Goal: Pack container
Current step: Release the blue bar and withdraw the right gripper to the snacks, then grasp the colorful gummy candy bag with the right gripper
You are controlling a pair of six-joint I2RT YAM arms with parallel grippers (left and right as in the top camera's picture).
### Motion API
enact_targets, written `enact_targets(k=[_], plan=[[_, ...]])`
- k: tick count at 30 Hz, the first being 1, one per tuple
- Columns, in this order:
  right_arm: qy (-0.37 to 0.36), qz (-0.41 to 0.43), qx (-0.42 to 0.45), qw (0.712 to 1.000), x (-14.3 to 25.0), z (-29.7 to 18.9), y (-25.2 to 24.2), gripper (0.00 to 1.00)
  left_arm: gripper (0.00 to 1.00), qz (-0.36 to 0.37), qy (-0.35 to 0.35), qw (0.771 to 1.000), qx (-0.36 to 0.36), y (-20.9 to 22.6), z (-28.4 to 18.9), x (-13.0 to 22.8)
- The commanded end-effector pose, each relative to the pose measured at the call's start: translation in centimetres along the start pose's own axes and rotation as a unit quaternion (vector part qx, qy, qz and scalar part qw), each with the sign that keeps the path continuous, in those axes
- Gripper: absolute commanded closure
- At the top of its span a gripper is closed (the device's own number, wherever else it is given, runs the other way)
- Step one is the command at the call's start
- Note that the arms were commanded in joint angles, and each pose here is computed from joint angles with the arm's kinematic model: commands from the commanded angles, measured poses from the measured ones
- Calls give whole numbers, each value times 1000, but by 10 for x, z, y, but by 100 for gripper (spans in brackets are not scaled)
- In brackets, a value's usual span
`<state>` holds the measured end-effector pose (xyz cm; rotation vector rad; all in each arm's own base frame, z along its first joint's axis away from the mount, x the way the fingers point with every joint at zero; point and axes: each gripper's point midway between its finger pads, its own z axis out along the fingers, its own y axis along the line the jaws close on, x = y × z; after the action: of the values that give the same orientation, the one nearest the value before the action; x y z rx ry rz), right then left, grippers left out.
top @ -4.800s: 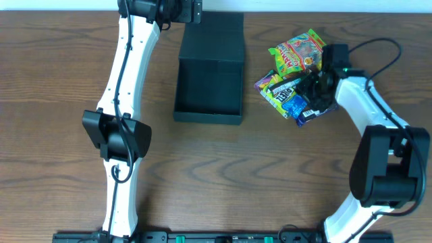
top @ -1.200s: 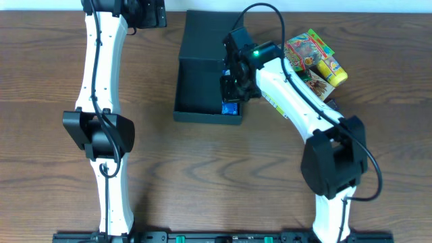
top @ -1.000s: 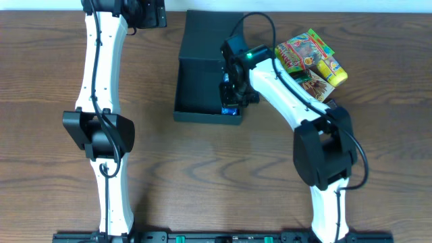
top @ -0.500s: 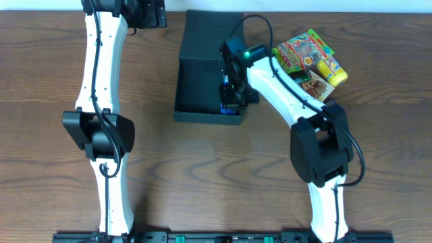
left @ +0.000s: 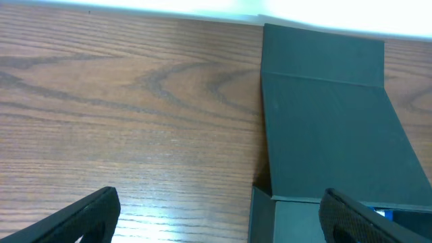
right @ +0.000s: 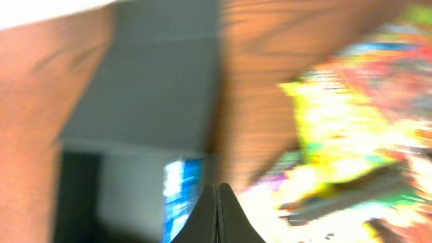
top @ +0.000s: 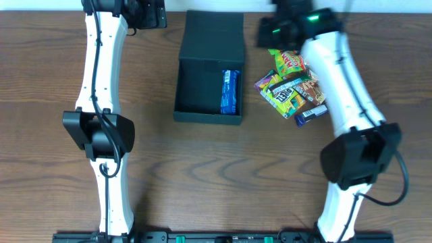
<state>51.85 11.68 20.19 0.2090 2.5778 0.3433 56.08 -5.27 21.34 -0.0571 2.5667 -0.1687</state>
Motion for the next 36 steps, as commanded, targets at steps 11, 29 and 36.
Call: enact_targets(k=[11,29,36], plan=[[15,202,61,977,6,48,-114,99,5,-1,0,1000,-2,4,0,0],[37,213,55,975,26,111,-145,11,5,-1,-2,1000,-2,4,0,-1],[41,226,51,972,31,132,-149,12,5,-1,-1,1000,-2,4,0,-1]])
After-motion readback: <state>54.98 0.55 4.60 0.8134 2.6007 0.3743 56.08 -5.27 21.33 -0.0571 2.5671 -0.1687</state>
